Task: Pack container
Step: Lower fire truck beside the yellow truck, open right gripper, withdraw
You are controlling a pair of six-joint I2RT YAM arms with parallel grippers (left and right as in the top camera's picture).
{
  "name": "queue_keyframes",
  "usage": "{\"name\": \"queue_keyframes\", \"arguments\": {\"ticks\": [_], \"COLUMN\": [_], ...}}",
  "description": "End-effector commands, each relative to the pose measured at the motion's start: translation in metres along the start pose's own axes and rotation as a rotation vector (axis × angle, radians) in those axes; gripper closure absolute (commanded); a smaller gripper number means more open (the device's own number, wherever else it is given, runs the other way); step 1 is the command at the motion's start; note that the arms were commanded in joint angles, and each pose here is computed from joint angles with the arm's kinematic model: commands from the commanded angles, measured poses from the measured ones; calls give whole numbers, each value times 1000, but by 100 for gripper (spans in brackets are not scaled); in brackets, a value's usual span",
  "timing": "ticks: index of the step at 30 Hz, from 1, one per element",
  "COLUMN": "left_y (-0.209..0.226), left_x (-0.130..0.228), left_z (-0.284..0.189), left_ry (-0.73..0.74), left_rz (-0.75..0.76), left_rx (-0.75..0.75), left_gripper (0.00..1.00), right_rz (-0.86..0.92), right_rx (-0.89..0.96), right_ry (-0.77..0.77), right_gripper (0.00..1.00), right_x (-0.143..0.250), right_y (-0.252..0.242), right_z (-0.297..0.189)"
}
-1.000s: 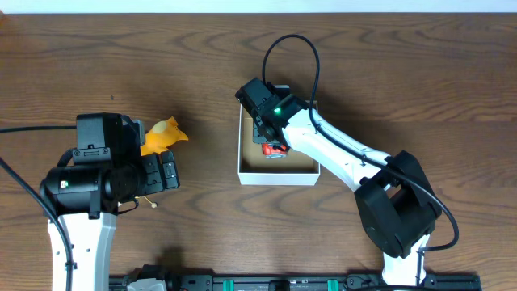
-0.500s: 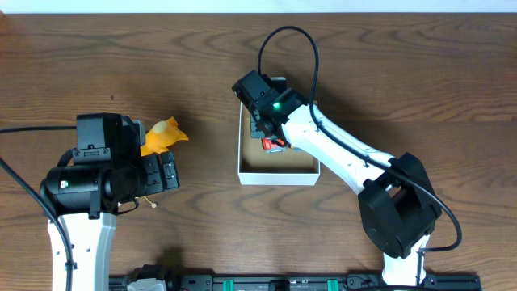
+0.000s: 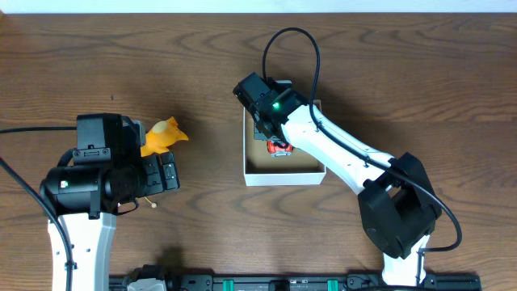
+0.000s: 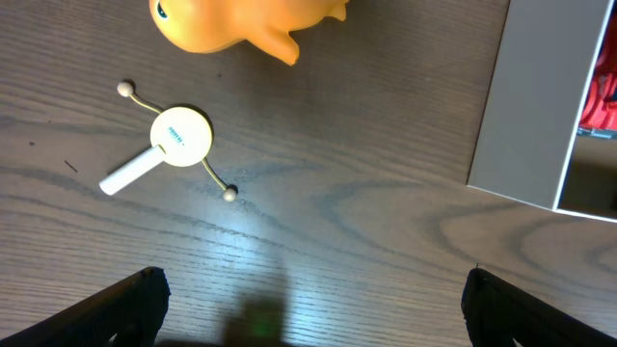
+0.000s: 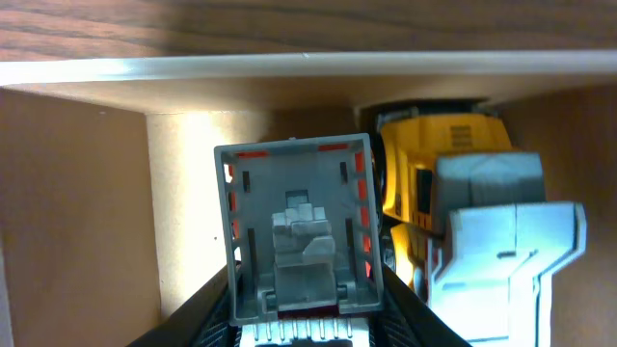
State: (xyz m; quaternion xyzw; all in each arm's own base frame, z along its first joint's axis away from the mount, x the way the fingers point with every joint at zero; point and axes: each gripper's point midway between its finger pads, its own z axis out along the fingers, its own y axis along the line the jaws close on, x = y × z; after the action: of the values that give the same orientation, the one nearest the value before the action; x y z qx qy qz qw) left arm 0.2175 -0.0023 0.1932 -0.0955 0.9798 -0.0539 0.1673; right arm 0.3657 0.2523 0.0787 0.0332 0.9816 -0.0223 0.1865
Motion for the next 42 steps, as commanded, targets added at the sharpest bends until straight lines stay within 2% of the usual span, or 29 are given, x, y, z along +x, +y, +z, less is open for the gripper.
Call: {"name": "queue_keyframes", "arguments": {"ticks": [1,4,5,8,11,12,16,25,33,35,36,37,42], "left_y": [0,0,0,0,0,0,0,0,0,0,0,0,0], "left_x": [-4,-4,-4,-4,-4,-4,-4,-3,-3,-3,-3,-3,-3], "left_z": [-4,-4,-4,-4,-4,-4,-4,-4,-4,-4,-4,-4,-4], "left_ry": [-14,-14,-14,-14,-14,-14,-14,-11,-11,-11,-11,-11,-11], "left_rz": [-12,-12,-12,-12,-12,-12,-12,-12,-12,-12,-12,-12,-12], "left_rx": [-1,-1,-1,-1,-1,-1,-1,-1,-1,-1,-1,-1,-1], "left_gripper": [2,2,2,2,2,2,2,2,2,2,2,2,2], "right_rz": [59,58,57,56,53,52,52,39,-25,-103,-110,-110,51], "right_rx": [8,9,7,3,-14,-23,-42,-6,21,3,8,11,0], "right_ry": [-59,-58,-54,-47,-32,-23,-5,-48,-148,-147,-146,-144,-168], "right_gripper": [66,65,59,51,34,31,27,43,49,85,95,96,90], "right_x": [-13,-12,-11,-10,-7,-6,-3,-10,-30,-31,-30,-29,-42], "right_y": [-2,-3,-2,-1,2,4,7,1,-8,-5,-7,-9,-33], "right_z": [-16,-16,-16,-15,-15,-15,-16,-16,-36,-41,-43,-45,-71]}}
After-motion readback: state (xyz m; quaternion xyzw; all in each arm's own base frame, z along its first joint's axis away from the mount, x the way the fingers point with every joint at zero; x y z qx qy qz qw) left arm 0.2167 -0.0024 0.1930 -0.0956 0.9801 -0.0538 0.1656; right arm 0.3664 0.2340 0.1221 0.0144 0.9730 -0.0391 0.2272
